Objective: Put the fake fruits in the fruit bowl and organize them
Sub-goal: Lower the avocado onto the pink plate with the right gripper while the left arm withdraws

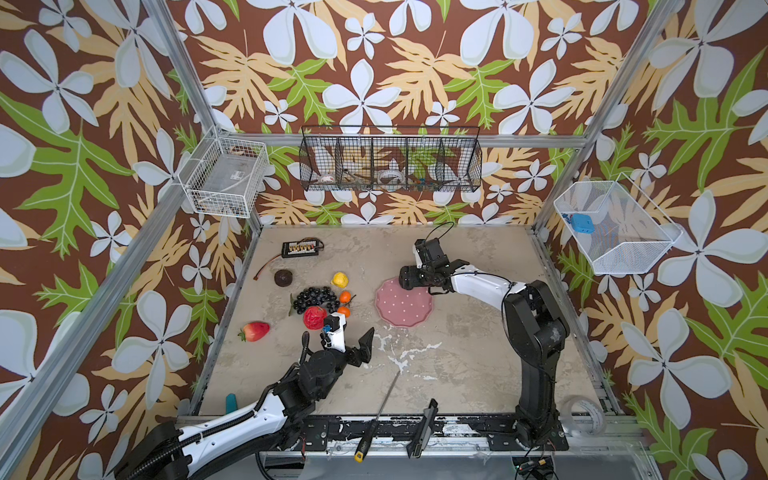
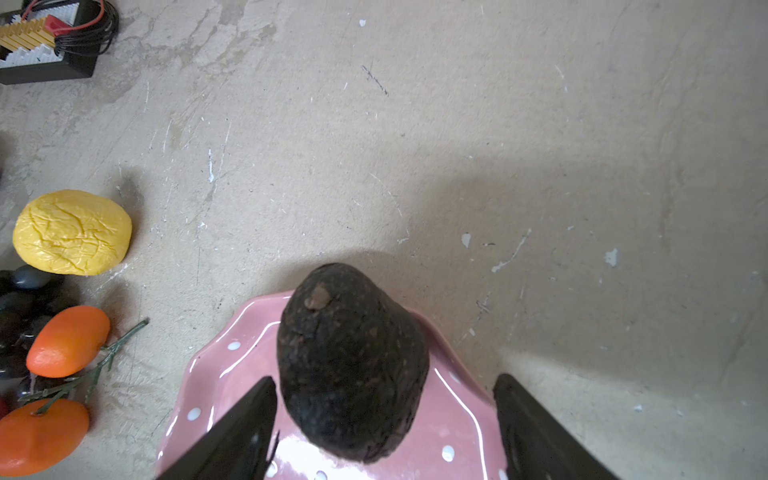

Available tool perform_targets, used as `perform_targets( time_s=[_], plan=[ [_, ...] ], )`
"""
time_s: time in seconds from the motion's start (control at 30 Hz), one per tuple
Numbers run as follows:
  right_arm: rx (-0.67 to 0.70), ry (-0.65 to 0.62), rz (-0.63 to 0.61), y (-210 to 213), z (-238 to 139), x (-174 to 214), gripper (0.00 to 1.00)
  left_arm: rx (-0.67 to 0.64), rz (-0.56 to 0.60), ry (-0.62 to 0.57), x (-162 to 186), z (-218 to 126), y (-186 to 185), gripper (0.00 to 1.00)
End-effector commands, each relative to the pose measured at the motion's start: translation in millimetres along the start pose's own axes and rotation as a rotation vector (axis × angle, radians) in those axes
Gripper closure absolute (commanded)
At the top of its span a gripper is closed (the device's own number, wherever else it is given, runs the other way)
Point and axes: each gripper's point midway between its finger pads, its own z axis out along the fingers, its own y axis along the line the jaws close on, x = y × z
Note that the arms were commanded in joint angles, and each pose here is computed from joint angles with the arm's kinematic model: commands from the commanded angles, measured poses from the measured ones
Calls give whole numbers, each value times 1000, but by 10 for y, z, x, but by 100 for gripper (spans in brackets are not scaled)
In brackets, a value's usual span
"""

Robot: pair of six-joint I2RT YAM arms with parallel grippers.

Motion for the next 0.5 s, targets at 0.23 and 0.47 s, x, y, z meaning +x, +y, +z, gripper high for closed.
perform_targets(
  time_s=[0.23,0.47],
  plan=[
    [-41,-6,-30,98,-102,-56,16,-17,-2,-6,-24,33,7,9],
    [-77,-11,-49,170,-153,-74,15,-25,3,7,6,55,12,9]
  ],
)
